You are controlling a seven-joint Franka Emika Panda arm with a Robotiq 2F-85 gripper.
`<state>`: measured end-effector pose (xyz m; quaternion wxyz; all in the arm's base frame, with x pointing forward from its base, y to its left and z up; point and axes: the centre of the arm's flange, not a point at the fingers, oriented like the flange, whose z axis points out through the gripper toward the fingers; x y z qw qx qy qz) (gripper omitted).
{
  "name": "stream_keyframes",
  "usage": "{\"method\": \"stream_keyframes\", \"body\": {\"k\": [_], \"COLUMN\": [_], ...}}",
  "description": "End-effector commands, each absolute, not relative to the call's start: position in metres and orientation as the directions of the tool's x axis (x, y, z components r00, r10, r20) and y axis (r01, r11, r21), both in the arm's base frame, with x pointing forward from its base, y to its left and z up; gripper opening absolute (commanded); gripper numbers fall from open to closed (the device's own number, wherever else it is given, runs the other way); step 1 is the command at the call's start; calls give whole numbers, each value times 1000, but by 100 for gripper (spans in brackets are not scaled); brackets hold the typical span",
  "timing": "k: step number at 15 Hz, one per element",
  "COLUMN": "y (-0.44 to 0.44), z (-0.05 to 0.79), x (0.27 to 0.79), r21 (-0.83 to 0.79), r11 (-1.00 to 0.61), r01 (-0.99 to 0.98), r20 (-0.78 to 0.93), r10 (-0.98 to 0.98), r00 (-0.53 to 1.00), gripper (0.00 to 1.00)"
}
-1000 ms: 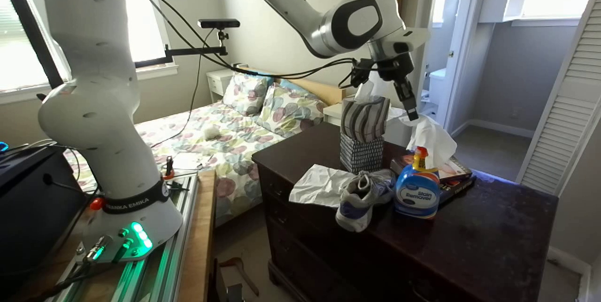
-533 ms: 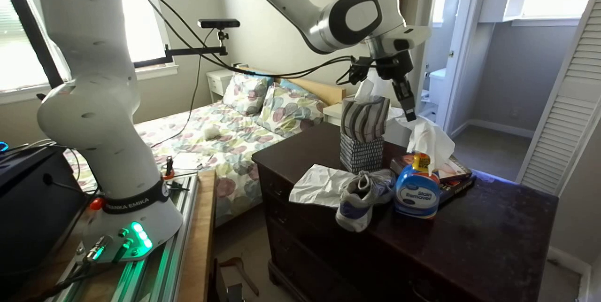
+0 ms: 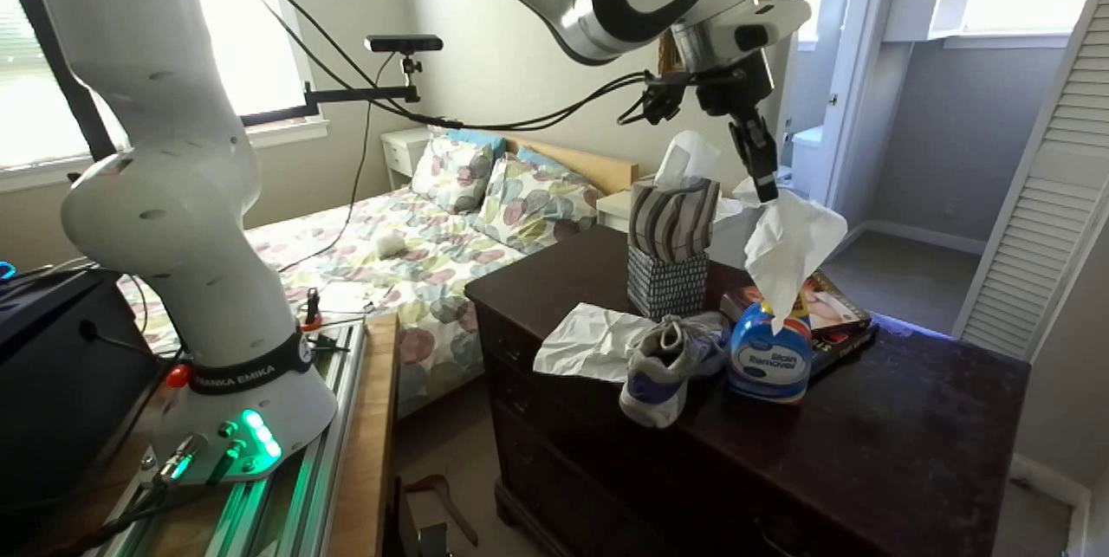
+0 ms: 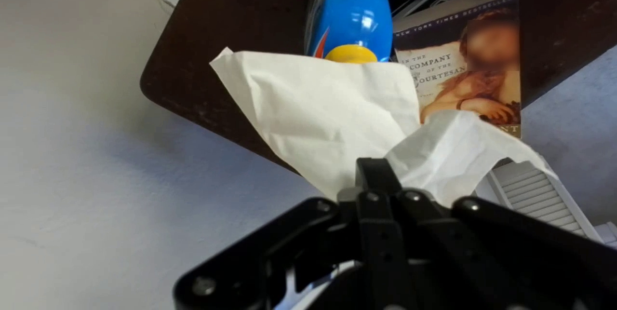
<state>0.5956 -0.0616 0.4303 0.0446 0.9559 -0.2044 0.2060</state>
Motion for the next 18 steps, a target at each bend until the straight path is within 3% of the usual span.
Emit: {"method": "stream_keyframes", "body": {"k": [1, 18], "y": [-75, -84], "z": [430, 384], "x": [580, 595], "r21": [32, -22], "r11": [-910, -891], "r01": [-413, -454], "r20": [391, 387], "r10": [-369, -426], "r00": [843, 818], "gripper": [0, 0]}}
